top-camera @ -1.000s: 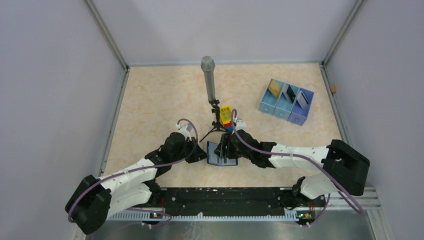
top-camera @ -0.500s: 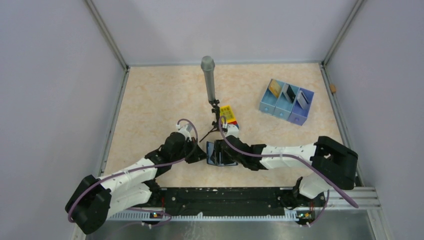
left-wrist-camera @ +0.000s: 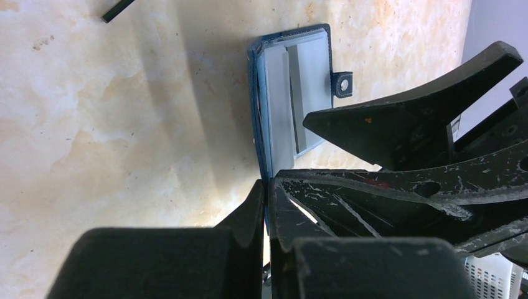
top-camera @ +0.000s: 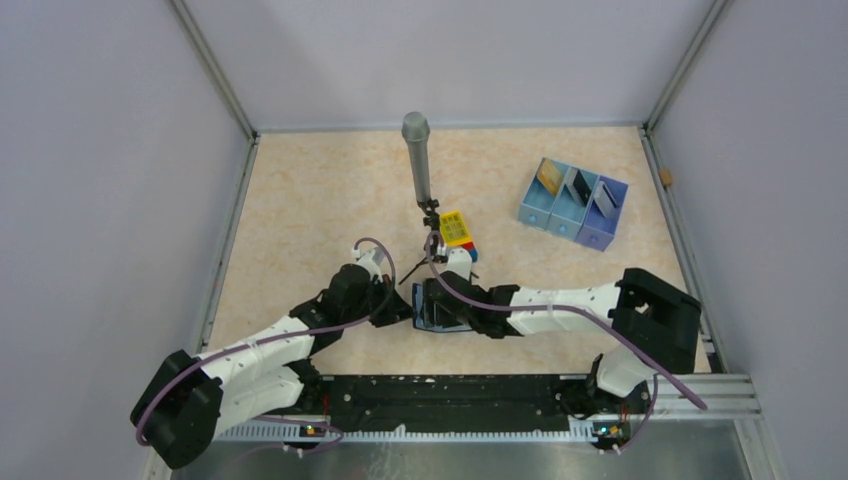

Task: Put the credit cards into the card holder
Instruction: Turn over the card slot in the card holder.

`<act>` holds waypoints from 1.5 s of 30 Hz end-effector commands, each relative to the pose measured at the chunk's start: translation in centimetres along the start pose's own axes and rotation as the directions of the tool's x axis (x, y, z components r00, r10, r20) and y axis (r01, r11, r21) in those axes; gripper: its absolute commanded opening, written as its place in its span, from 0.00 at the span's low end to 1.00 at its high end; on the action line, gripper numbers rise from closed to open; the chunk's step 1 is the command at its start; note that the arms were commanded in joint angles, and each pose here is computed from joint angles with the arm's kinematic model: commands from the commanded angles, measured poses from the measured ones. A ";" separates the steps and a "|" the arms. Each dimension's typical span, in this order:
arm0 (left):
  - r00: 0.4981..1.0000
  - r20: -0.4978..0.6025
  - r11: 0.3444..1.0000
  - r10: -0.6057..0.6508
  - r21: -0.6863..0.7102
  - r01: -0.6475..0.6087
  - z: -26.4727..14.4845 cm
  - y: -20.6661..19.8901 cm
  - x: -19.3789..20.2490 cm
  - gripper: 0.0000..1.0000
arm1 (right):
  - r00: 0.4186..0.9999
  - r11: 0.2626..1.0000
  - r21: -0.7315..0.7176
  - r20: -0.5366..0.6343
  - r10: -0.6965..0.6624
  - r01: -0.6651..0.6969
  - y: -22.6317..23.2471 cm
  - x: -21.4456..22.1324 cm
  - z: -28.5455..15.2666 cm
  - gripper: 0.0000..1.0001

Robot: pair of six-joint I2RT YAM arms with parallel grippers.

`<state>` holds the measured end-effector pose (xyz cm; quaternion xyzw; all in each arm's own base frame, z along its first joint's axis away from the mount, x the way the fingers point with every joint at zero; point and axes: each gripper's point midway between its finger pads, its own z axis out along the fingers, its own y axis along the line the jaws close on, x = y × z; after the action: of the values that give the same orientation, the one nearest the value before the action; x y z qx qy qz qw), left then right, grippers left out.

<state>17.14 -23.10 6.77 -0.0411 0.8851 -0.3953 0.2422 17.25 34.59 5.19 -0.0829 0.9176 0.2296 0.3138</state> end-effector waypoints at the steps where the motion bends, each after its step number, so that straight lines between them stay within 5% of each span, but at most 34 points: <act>1: 0.999 0.045 0.998 0.023 0.062 -0.026 -0.3 -2.2 -1.7 0.00 | 0.999 0.994 0.104 0.038 -0.030 0.026 -0.2 -0.9 -0.4 0.61; 8: 0.998 0.053 0.999 0.015 0.050 -0.017 -0.3 -1.9 -1.7 0.00 | 0.994 0.957 0.276 0.038 -0.105 0.091 -1.8 -1.3 -1.4 0.61; 25: 0.998 0.057 0.999 0.003 0.038 -0.005 -0.3 -1.4 -1.7 0.00 | 0.985 0.897 0.425 0.057 -0.164 0.124 -4.0 -2.4 -3.7 0.61; 36: 0.998 0.064 0.998 0.007 0.067 -0.011 -0.5 -1.9 -1.9 0.00 | 0.996 1.000 -0.027 0.083 0.010 -0.008 2.8 -1.8 -2.7 0.68; 45: 0.998 0.063 0.997 0.002 0.073 -0.007 -0.7 -2.1 -2.0 0.00 | 0.996 0.996 -0.081 0.092 -0.019 0.027 3.6 -1.6 -2.4 0.68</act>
<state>17.61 -22.93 7.56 -0.0459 0.8779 -0.4023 0.2555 16.08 35.49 7.55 -0.0926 0.9078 0.2259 0.3409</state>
